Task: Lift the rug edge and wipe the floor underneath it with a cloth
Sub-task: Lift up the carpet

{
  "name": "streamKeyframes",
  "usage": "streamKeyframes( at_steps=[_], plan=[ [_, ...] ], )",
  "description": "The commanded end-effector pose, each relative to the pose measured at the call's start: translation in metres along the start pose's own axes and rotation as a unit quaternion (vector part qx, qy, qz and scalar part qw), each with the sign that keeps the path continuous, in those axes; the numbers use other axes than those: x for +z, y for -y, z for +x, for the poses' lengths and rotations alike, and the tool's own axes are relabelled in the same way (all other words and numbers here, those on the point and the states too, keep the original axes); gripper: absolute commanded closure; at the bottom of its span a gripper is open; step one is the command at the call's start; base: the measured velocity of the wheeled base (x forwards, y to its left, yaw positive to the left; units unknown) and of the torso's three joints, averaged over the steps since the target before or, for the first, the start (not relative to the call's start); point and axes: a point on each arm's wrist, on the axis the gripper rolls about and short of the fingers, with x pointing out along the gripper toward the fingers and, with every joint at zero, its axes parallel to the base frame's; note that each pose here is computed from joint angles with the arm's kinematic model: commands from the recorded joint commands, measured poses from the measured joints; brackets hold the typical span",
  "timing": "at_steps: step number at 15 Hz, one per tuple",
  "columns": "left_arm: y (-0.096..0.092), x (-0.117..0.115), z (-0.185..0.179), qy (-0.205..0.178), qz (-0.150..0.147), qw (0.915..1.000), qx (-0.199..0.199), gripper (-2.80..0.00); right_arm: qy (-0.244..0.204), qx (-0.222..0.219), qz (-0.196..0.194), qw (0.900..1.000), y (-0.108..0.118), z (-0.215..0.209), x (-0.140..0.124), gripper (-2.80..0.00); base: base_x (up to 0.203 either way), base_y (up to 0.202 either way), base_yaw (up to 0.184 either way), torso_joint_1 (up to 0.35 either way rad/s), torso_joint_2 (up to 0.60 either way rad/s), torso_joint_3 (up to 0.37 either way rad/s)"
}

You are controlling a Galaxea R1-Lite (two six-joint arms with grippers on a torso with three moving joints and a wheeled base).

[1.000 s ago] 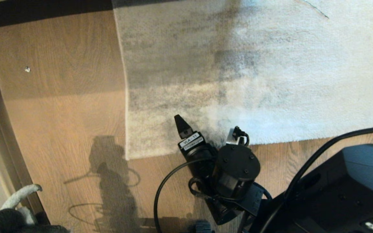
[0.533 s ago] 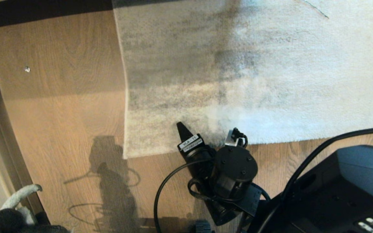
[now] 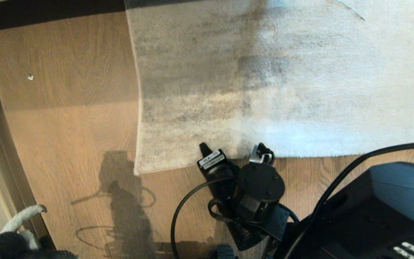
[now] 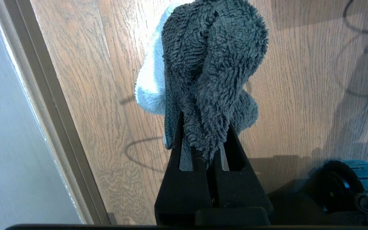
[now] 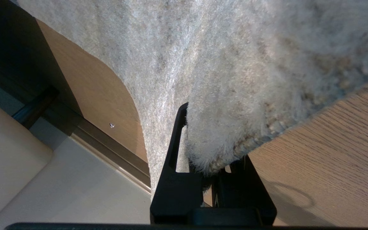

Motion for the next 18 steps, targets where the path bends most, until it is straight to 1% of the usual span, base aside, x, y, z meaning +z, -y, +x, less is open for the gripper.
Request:
streamKeyframes(
  at_steps=[1,7,10,13,18],
  plan=[
    [0.0,0.0,0.0,0.0,0.0,1.0,0.0,0.0,0.003,0.001,0.004,1.0,0.0,-0.001,0.001,0.0,0.0,0.0,0.0,0.0,0.0,0.0],
    [0.0,0.0,0.0,0.0,0.0,1.0,0.0,0.0,0.002,-0.003,0.002,1.0,-0.003,-0.011,0.009,0.0,0.0,0.0,0.0,0.0,0.0,0.0],
    [0.0,0.0,0.0,0.0,0.0,1.0,0.0,0.0,0.006,0.005,0.008,1.0,-0.008,-0.019,0.018,0.0,0.0,0.0,0.0,0.0,0.0,0.0],
    [0.0,0.0,0.0,0.0,0.0,1.0,0.0,0.0,0.024,0.038,0.038,0.998,-0.022,-0.026,0.031,0.0,0.0,0.0,0.0,0.0,0.0,0.0],
    [0.0,0.0,0.0,0.0,0.0,1.0,0.0,0.0,0.034,0.064,0.071,0.995,-0.043,-0.04,0.052,0.0,0.0,0.0,0.0,0.0,0.0,0.0]
  ],
)
